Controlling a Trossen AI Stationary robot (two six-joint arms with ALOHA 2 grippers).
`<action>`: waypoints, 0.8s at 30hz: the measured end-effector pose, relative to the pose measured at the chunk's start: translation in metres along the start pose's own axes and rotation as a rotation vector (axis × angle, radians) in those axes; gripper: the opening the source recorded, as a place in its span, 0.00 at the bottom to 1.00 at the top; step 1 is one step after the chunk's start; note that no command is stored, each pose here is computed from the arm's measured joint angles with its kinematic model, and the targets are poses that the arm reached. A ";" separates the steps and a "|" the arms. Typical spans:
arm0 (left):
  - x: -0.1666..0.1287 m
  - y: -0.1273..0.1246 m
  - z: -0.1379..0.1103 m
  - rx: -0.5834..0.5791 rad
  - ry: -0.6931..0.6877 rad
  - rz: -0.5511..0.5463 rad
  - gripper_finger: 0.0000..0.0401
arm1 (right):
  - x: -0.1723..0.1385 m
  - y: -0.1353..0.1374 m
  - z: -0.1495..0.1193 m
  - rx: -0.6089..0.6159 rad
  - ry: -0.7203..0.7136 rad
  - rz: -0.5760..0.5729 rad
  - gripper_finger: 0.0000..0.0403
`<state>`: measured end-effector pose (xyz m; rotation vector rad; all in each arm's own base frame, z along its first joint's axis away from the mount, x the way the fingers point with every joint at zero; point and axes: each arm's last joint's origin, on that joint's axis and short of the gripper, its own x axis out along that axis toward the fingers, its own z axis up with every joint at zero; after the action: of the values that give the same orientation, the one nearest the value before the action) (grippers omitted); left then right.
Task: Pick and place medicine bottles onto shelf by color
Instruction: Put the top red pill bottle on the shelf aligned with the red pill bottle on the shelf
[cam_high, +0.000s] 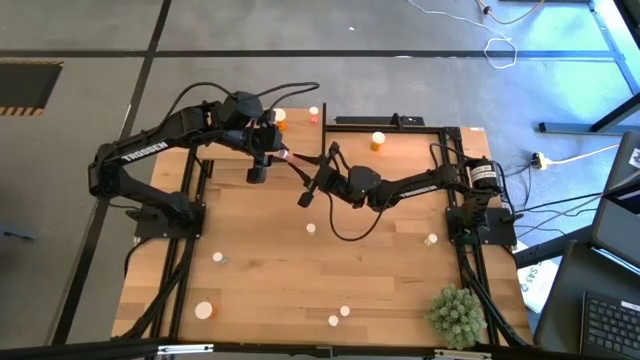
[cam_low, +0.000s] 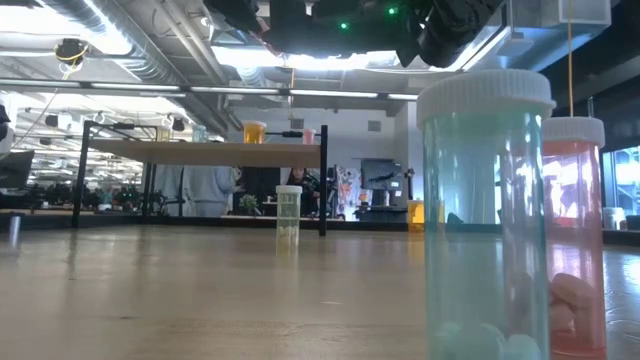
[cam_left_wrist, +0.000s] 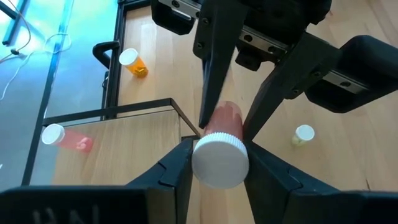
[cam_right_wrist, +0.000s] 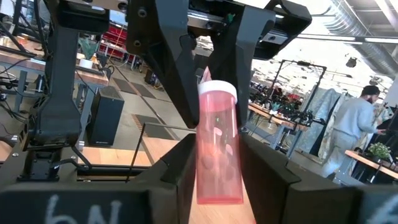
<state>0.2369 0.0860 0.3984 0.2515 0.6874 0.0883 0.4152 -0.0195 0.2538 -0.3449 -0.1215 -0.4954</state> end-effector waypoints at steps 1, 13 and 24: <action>0.000 0.000 0.000 0.000 0.001 0.001 0.29 | 0.000 0.000 0.000 0.001 0.001 -0.003 0.32; 0.000 0.001 -0.001 0.001 0.021 0.042 0.28 | 0.000 -0.001 0.000 0.000 0.000 -0.006 0.44; 0.000 0.003 -0.002 0.020 0.052 0.107 0.28 | -0.002 0.001 0.002 -0.064 0.037 -0.086 0.44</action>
<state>0.2359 0.0894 0.3980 0.3058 0.7263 0.1909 0.4137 -0.0168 0.2545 -0.3944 -0.0844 -0.5910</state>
